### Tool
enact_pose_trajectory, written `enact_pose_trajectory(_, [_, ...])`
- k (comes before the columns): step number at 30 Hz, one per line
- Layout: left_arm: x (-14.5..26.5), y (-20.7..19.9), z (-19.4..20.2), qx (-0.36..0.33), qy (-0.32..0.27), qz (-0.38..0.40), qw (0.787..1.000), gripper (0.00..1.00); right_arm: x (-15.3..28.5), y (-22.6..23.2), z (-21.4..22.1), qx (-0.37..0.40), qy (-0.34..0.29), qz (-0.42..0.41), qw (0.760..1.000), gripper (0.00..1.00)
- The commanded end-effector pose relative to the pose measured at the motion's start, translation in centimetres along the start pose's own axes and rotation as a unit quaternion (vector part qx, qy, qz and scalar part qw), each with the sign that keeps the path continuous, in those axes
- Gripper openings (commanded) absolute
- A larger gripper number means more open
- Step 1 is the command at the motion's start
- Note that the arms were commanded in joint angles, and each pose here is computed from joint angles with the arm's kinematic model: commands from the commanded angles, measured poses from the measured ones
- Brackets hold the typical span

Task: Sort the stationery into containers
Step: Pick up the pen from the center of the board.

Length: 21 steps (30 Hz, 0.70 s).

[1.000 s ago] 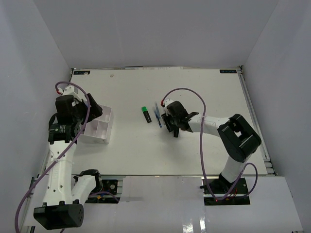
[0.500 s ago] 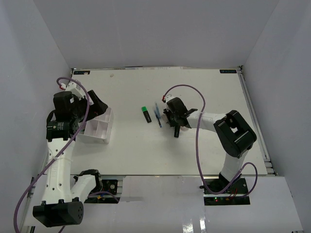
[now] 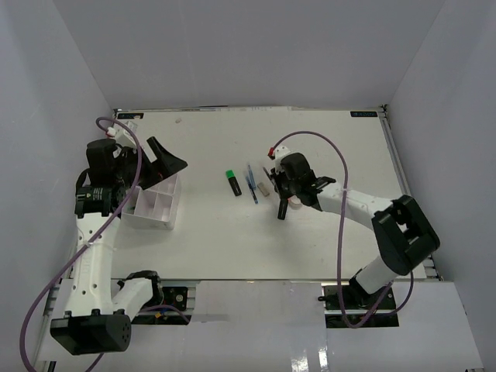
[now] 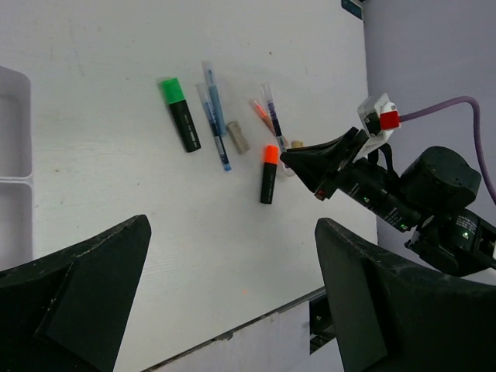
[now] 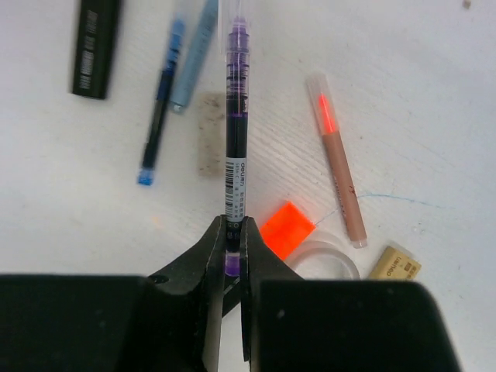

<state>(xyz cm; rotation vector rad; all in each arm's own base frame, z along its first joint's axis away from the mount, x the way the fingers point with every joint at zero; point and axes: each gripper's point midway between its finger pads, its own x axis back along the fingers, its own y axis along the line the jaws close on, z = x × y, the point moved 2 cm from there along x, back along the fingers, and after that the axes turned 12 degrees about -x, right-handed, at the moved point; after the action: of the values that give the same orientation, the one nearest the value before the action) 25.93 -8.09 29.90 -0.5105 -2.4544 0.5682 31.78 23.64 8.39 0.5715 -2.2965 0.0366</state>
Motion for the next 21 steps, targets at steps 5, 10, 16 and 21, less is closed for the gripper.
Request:
enact_pose_trajectory(5, [-1.3,-6.1,-1.9,-0.004,-0.017,0.085,0.996,0.98,8.0,6.8,-6.5,0.065,-0.161,-0.190,0.966,0.08])
enact_pose_trajectory(10, [-3.8,-9.9,-1.3,-0.019,0.001,0.113,0.993,0.98,11.1,9.4,-7.8,0.090,-0.205,-0.258,0.940,0.08])
enact_pose_trajectory(16, [-6.8,-12.7,-2.0,-0.033,-0.007,0.107,0.994,0.98,13.7,11.0,-8.9,0.094,-0.235,-0.306,0.918,0.08])
enact_pose_trajectory(21, [-8.9,-14.4,-1.9,-0.045,-0.003,0.097,0.994,0.91,14.2,11.0,-8.7,0.099,-0.241,-0.310,0.915,0.08])
